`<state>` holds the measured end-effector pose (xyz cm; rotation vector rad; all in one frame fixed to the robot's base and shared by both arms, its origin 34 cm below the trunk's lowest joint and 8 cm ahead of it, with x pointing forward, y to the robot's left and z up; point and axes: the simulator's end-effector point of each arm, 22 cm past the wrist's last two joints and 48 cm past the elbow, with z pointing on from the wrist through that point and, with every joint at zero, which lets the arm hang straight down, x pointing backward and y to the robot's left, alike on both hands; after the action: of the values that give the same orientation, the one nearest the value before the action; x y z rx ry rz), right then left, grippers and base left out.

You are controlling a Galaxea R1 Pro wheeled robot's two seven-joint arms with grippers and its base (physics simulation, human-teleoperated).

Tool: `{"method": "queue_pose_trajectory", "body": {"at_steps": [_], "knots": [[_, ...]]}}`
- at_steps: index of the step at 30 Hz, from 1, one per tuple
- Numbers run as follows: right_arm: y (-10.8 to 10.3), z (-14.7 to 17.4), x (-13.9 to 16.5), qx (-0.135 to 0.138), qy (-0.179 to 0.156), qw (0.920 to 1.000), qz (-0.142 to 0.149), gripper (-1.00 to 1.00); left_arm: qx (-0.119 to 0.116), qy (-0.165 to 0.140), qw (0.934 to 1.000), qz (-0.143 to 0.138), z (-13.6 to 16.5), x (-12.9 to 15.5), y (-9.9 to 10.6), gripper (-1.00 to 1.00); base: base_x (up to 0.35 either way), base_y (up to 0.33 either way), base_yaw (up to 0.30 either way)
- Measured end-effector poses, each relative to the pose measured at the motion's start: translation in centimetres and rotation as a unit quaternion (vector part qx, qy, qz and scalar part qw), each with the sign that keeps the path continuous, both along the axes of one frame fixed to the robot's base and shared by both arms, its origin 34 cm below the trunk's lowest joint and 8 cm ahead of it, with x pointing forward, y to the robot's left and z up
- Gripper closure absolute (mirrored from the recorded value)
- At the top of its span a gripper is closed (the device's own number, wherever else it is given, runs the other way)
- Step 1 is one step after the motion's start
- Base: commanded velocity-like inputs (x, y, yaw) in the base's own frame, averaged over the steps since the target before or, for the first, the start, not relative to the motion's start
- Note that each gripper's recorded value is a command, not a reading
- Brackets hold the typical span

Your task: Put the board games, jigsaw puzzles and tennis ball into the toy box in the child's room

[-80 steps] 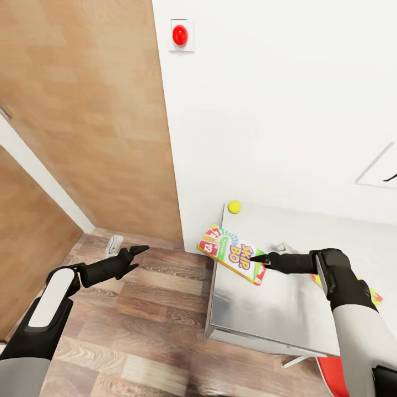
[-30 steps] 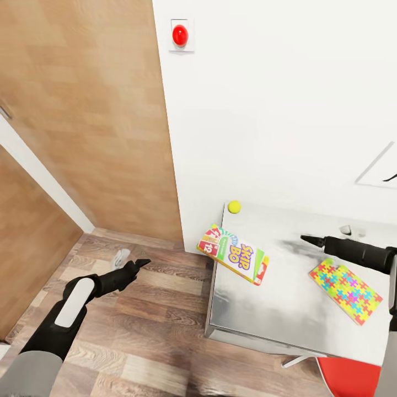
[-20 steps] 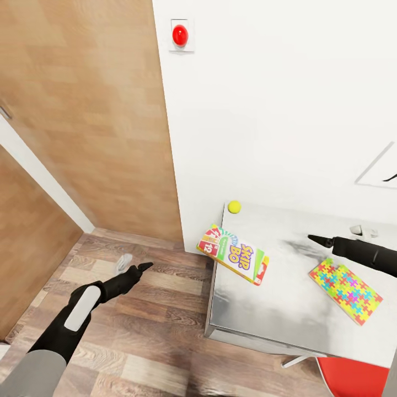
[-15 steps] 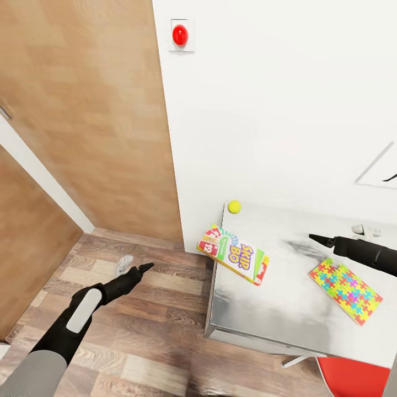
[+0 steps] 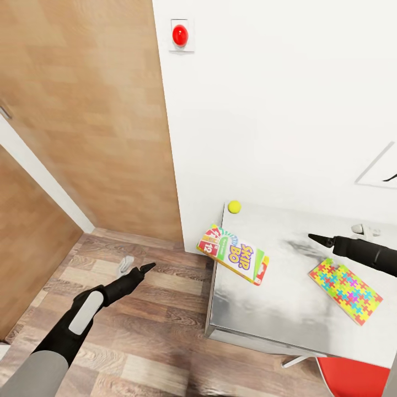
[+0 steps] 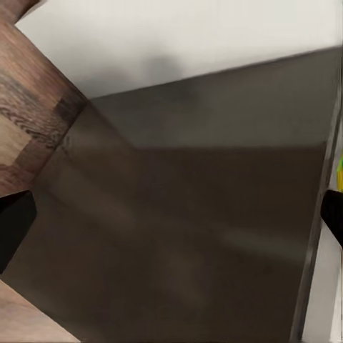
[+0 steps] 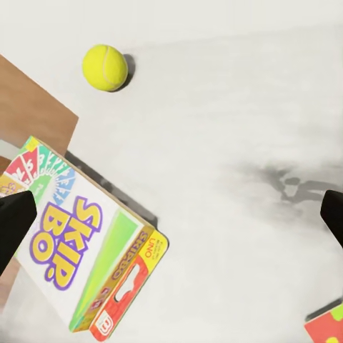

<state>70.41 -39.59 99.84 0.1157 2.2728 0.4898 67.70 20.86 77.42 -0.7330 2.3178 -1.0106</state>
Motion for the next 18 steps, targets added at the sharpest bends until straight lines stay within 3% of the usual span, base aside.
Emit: {"method": "queue_pose_trajectory", "body": {"at_steps": [7,18], "knots": [[0.1,0.0,0.0,0.0,0.0,1.0,0.0,-1.0,-0.011,-0.011,0.9999,-0.004,0.5,0.1,-0.4,-1.0,0.0,0.0,0.0],[0.2,-0.1,0.0,-0.001,0.001,1.0,0.0,-1.0,-0.058,-0.054,0.9967,-0.019,2.9,0.7,-2.1,-1.0,0.0,0.0,0.0]]}}
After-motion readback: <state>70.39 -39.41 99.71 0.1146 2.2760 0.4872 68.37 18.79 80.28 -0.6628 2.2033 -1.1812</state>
